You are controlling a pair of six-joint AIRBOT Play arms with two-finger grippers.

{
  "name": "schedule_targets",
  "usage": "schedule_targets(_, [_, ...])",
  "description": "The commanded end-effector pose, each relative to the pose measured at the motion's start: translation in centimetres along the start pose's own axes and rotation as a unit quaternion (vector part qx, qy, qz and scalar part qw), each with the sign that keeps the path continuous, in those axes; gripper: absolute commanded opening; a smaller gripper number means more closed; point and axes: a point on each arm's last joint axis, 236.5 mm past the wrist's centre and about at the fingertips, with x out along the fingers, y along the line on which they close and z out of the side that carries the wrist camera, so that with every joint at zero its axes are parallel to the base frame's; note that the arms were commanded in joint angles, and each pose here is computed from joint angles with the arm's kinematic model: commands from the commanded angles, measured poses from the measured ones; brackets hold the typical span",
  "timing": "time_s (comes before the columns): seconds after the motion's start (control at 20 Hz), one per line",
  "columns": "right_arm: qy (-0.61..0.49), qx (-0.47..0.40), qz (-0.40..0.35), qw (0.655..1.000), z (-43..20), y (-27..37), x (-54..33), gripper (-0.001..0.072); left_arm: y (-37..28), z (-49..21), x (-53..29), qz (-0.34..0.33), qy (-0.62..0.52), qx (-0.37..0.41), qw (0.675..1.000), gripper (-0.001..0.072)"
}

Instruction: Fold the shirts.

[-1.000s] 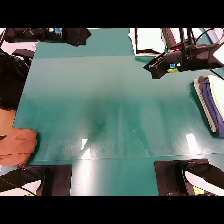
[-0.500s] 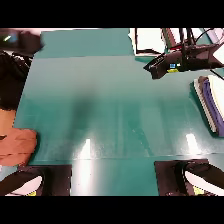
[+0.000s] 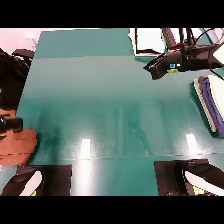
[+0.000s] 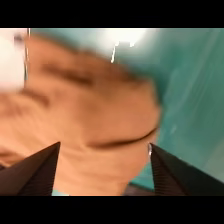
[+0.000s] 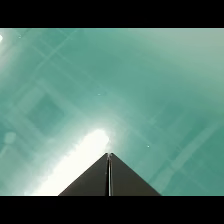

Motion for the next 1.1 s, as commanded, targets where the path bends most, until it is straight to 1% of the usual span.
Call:
schedule_targets(0.0, [0.000, 0.000, 0.000, 1.000, 0.0, 0.0, 0.0, 0.0019, 1.1, -4.0, 4.9, 0.029, 0.050, -0.002, 0.998, 0.0641])
schedule_targets(0.2, [0.000, 0.000, 0.001, 1.000, 0.0, 0.1, 0.0, 0.0019, 1.1, -3.9, 5.5, 0.034, 0.041, -0.016, 0.998, 0.0640])
schedule_targets(0.25, [0.000, 0.000, 0.001, 1.000, 0.0, 0.1, 0.0, 0.0019, 1.1, -3.9, 5.5, 0.034, 0.041, -0.023, 0.998, 0.0540])
schedule_targets(0.3, [0.000, 0.000, 0.000, 1.000, 0.0, 0.0, 0.0, 0.0018, 1.1, -4.0, 5.4, 0.034, 0.043, -0.023, 0.998, 0.0220])
schedule_targets(0.35, [-0.001, 0.000, 0.000, 1.000, 0.1, 0.0, 0.0, 0.0018, 1.2, -3.7, 5.1, 0.033, 0.040, -0.025, 0.998, 0.0032])
schedule_targets(0.45, [-0.010, -0.003, -0.003, 1.000, 0.7, 0.0, -0.3, 0.0018, 1.4, -2.0, 3.0, 0.027, 0.016, -0.035, 0.999, 0.0022])
schedule_targets(0.5, [-0.020, -0.008, -0.004, 1.000, 1.5, 0.1, -0.8, 0.0018, 1.3, -0.1, 0.7, 0.019, -0.014, -0.035, 0.999, 0.0021])
schedule_targets(0.6, [-0.056, -0.022, -0.011, 0.998, 4.3, 0.5, -2.7, 0.0018, 0.4, 4.6, -5.8, 0.001, -0.105, -0.020, 0.994, 0.0021])
schedule_targets(0.65, [-0.076, -0.030, -0.014, 0.997, 5.8, 0.7, -3.9, 0.0018, -0.6, 6.9, -9.8, -0.013, -0.162, -0.007, 0.987, 0.0020])
schedule_targets(0.75, [-0.116, -0.044, -0.021, 0.992, 8.7, 1.4, -6.5, 0.0017, -3.5, 10.1, -18.8, -0.059, -0.281, 0.016, 0.958, 0.0020])
schedule_targets(0.9, [-0.164, -0.063, -0.047, 0.983, 11.9, 1.6, -10.3, 0.0017, -8.4, 11.5, -30.9, -0.154, -0.432, 0.057, 0.887, 0.0019])
schedule_targets(1.0, [-0.182, -0.066, -0.085, 0.977, 13.2, 0.6, -12.5, 0.0017, -11.6, 11.1, -36.4, -0.214, -0.490, 0.086, 0.841, 0.0018])
schedule_targets(1.05, [-0.191, -0.060, -0.102, 0.974, 13.7, -0.1, -13.5, 0.0017, -13.3, 10.8, -38.0, -0.237, -0.503, 0.105, 0.824, 0.0018])
